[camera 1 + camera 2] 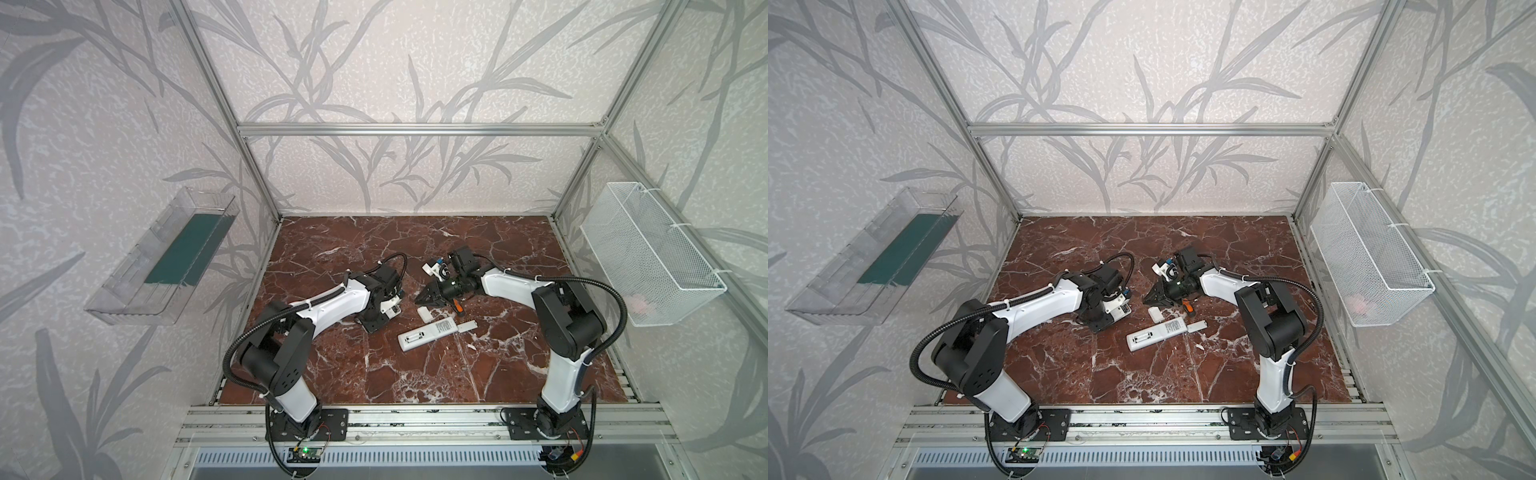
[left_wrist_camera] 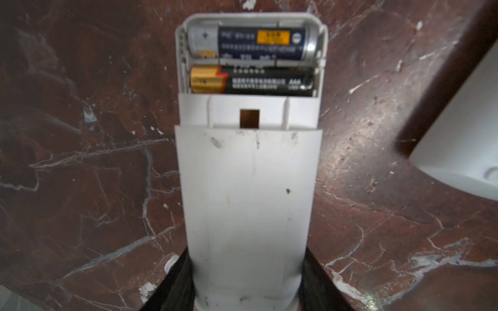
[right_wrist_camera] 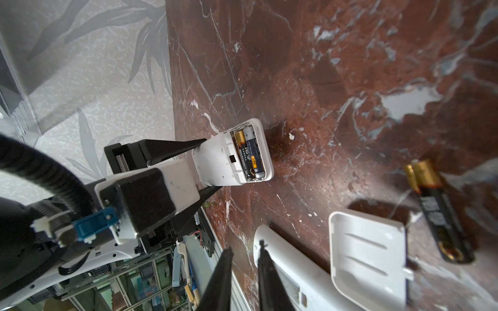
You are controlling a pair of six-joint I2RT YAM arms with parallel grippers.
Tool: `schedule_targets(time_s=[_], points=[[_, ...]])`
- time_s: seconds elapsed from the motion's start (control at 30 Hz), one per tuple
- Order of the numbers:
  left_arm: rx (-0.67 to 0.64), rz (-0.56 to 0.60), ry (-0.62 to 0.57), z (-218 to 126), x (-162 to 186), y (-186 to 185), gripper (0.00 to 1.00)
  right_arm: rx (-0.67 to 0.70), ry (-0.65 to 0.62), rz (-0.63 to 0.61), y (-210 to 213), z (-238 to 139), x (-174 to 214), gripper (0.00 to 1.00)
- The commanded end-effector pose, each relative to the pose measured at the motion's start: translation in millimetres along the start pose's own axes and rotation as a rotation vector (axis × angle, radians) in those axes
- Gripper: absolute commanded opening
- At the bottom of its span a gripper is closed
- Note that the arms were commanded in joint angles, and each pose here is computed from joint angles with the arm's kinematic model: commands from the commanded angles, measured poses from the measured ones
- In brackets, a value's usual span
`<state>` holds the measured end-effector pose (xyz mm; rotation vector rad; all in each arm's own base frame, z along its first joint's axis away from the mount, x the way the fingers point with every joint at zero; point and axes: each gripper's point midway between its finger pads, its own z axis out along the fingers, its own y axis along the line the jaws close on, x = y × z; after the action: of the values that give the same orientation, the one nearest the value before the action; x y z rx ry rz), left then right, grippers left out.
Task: Unload the batteries from the remote control
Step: 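Drop the cover, grasp the orange screwdriver with right gripper while left sets block down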
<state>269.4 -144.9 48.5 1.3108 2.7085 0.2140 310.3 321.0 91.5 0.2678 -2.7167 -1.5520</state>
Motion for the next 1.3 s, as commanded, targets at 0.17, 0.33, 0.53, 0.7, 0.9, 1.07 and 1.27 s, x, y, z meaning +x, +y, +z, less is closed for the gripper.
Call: schedule_targets(time_s=[0.17,0.33,0.53,0.7,0.9,1.07,1.27], points=[[0.032,0.014,-0.136,-32,-17,-3,0.3,0.032,-0.041,-0.035,4,-27,10,0.45],[0.225,0.161,-0.281,-61,-35,-53,0.32,0.091,-0.095,-0.023,-4,-58,24,0.51],[0.201,0.189,-0.209,-48,-30,-59,0.32,0.23,-0.149,-0.014,-27,-91,39,0.62],[0.097,0.158,-0.117,-30,-28,-33,0.32,0.467,-0.138,-0.048,-57,-108,36,0.69],[0.095,0.183,-0.015,-6,-21,-22,0.32,0.63,-0.102,-0.11,-84,-116,25,0.71],[0.08,0.21,0.034,8,-16,-12,0.35,0.646,-0.078,-0.149,-91,-108,17,0.71],[0.102,0.223,0.062,19,-17,-10,0.49,0.656,-0.034,-0.149,-107,-93,13,0.7]])
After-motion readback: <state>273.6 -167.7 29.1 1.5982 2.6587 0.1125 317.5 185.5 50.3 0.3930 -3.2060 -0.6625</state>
